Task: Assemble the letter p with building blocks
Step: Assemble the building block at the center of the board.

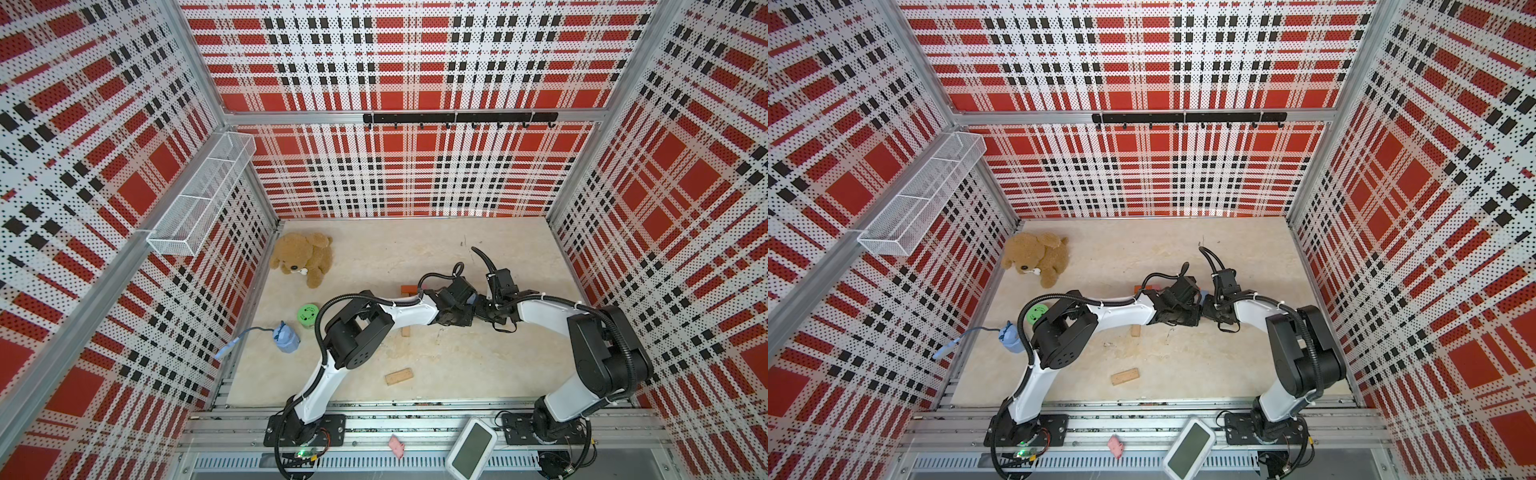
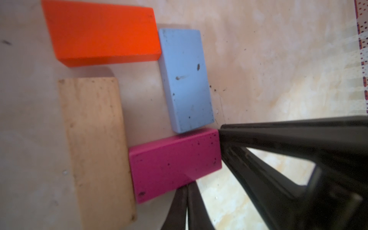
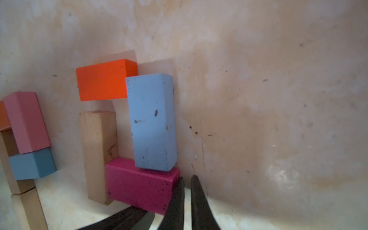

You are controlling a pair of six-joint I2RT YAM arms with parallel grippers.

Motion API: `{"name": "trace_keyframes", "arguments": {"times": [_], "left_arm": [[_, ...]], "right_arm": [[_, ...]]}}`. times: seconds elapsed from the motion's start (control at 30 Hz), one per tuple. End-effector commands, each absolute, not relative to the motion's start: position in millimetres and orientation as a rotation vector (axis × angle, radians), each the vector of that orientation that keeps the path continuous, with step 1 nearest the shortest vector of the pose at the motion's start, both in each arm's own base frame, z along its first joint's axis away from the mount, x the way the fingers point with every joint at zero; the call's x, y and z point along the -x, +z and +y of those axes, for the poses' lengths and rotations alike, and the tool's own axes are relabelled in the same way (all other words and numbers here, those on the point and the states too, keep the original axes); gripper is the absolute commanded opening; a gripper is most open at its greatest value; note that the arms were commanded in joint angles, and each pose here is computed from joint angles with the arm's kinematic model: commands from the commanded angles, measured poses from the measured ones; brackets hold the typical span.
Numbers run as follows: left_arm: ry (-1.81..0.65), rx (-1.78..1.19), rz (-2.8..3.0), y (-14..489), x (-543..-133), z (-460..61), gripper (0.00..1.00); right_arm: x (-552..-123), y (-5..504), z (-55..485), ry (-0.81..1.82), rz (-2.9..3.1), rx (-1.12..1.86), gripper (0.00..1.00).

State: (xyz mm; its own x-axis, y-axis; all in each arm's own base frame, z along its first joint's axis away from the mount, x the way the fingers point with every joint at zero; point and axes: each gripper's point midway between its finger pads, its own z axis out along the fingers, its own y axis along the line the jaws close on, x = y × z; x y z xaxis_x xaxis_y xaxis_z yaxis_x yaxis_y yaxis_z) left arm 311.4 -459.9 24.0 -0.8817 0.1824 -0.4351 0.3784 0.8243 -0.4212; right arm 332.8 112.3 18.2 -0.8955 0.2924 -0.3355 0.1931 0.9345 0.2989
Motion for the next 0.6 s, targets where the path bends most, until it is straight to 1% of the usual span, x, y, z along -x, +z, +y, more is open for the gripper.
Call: {"name": "trace_keyframes", "arguments": {"times": [0.0,0.17,0.27,0.37,0.4,0.5,0.57], "left_arm": [[-0.727,-0.452,2.584,48.0,-307.4,-460.0,0.09],[-0.772,-0.468,2.506,90.5,-294.4,-456.1,0.09],[-0.785,-0.488,2.44,122.6,-278.5,-446.8,0.1],[-0.837,-0.461,2.411,144.5,-258.0,-425.5,0.14],[-0.855,-0.448,2.412,148.7,-251.5,-416.3,0.16],[-0.853,-0.401,2.401,157.1,-233.5,-377.1,0.3],[-0.823,-0.378,2.39,158.3,-221.6,-343.5,0.46]], "right_arm": [[-332.0,25.7,108.9,0.35,2.696,-0.35,0.13],[-332.2,44.1,110.3,0.386,2.644,-0.338,0.15],[-329.6,55.5,111.2,0.412,2.616,-0.33,0.18],[-324.8,66.6,117.8,0.483,2.594,-0.318,0.21],[-322.2,70.4,123.3,0.533,2.587,-0.305,0.23],[-314.4,90.3,132.4,0.603,2.536,-0.26,0.34],[-309.2,106.0,135.7,0.613,2.49,-0.225,0.45]]}}
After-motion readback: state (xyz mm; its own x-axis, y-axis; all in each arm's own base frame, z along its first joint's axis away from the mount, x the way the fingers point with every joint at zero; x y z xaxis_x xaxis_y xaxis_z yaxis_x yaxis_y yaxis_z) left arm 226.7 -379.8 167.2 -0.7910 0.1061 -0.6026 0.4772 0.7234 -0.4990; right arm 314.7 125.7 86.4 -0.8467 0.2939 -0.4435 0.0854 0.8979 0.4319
